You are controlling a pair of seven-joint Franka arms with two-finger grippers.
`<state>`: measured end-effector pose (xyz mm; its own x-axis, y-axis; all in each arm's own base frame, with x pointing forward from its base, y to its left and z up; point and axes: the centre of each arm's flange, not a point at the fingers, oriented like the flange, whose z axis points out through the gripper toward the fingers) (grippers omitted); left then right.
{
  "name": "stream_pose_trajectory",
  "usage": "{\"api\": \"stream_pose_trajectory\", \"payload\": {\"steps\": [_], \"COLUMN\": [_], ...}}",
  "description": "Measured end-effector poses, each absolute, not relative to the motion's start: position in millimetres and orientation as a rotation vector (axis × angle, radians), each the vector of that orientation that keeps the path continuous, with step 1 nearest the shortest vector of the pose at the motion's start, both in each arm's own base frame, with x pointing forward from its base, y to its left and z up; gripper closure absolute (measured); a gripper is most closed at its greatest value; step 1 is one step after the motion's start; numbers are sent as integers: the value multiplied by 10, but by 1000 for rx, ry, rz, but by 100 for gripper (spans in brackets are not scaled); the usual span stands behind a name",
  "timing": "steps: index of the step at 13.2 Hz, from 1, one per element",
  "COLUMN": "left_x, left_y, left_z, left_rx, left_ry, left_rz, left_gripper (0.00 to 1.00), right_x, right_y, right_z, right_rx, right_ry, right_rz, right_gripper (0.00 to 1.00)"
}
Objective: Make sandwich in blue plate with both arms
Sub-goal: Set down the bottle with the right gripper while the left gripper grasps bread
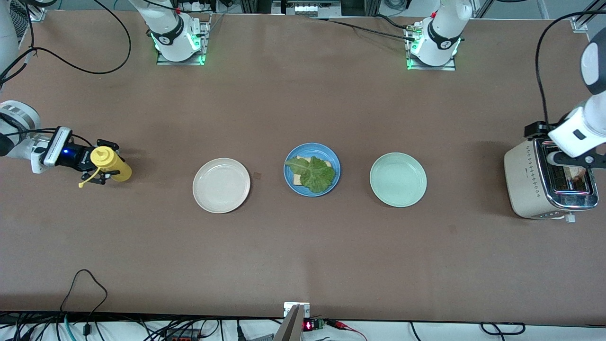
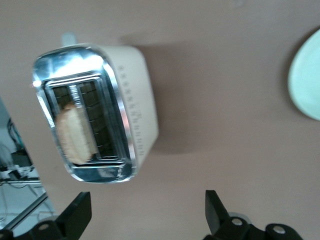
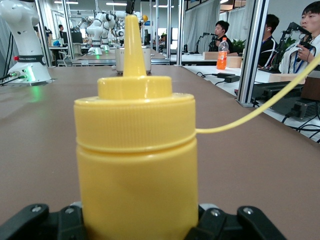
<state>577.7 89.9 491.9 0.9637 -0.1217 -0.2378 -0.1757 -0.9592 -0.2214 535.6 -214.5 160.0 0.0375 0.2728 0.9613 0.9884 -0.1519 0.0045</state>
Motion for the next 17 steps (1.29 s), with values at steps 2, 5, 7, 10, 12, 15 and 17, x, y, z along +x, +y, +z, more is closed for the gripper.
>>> {"api": "stream_pose_trajectory", "payload": {"steps": [2,5,7,10,12,15,17], "left_x": [5800,5851,5859,5744,5698,5659,5663], "left_y": [1353,1956,2193,2401,2422,2410,2431], "left_z": [4818,4390,4121,3787,3686,3667,3720], "left_rx": [-2883,-2900,-2907,-2917,-2921,-2927,-2924], "left_ry": [228,235,250,240,244,271,280], "left_rz": [300,299,284,247,247,300,298], "left_gripper": [0,0,0,9,35,67,86], "right_x": [5321,5242,5171,5153,5155,5163,5167], "right_y": [-2134,-2209,-2268,-2276,-2276,-2299,-2339], "right_z": [1475,1320,1202,1167,1167,1178,1193], "right_rx": [-1537,-1554,-1566,-1559,-1559,-1564,-1570], "right_ry": [-1297,-1260,-1231,-1211,-1210,-1207,-1205], "right_rz": [-1161,-1160,-1159,-1171,-1171,-1171,-1174], "right_gripper": [55,55,55,55,56,39,16]}}
